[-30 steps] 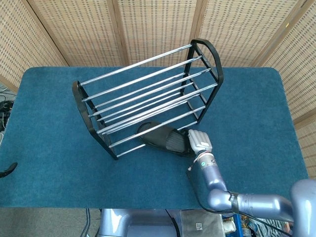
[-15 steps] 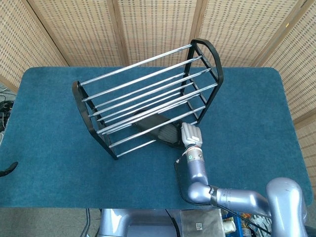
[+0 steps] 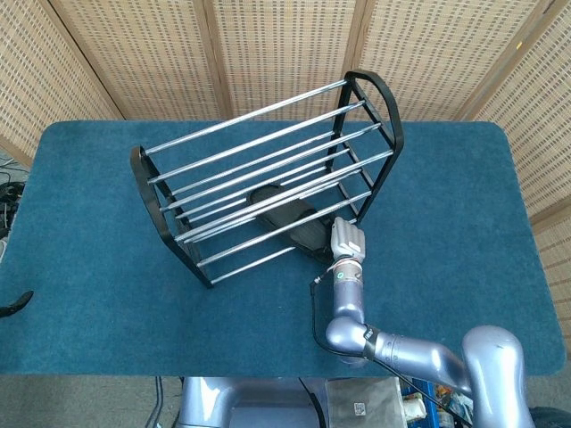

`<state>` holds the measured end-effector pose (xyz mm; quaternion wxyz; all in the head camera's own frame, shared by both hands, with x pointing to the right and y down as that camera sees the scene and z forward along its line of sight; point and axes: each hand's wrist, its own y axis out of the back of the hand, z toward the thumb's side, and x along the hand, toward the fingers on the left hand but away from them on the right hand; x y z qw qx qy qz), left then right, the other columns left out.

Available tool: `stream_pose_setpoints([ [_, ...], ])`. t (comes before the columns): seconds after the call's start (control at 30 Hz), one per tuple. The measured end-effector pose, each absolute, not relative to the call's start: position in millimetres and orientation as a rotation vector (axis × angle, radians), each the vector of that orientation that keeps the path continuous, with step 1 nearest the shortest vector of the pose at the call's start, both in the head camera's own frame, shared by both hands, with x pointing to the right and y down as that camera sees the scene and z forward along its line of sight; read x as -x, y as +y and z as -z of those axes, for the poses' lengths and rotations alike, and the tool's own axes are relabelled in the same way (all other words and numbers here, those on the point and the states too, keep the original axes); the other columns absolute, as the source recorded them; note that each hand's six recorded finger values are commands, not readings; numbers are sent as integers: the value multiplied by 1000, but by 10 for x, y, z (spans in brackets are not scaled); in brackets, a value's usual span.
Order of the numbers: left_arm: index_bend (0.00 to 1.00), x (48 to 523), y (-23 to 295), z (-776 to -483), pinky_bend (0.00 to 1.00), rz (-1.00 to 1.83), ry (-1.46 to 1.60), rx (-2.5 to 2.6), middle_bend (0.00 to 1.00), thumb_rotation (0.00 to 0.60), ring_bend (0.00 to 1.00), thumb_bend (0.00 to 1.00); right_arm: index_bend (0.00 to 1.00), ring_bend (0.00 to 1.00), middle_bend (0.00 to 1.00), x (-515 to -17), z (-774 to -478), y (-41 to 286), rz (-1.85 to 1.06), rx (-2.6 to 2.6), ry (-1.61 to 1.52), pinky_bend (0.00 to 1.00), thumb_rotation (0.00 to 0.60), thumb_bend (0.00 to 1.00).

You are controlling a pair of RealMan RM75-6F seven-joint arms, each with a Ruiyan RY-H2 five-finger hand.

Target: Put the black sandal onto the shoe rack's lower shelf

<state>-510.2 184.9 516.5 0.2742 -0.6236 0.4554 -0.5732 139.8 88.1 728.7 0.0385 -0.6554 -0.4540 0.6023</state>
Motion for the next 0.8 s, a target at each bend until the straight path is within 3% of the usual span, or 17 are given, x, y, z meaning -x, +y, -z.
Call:
stream_pose_setpoints([
  [0.67,0,5122,1830,-5183,0,1551,1231,1686,0,600,0,247,590,643,617,-1620,-7374,772,-2009,1876,-1645,620,600,614],
  [0.73,0,5121,1829,-5184,0,1551,1231,1686,0,600,0,247,563,633,564,-1629,-7371,768,-2020,1881,-1685,581,600,543],
  [0.8,0,5124,1831,-5182,0,1551,1232,1687,0,600,0,247,493,580,483,-1627,-7363,762,-2023,1891,-1724,488,600,385],
])
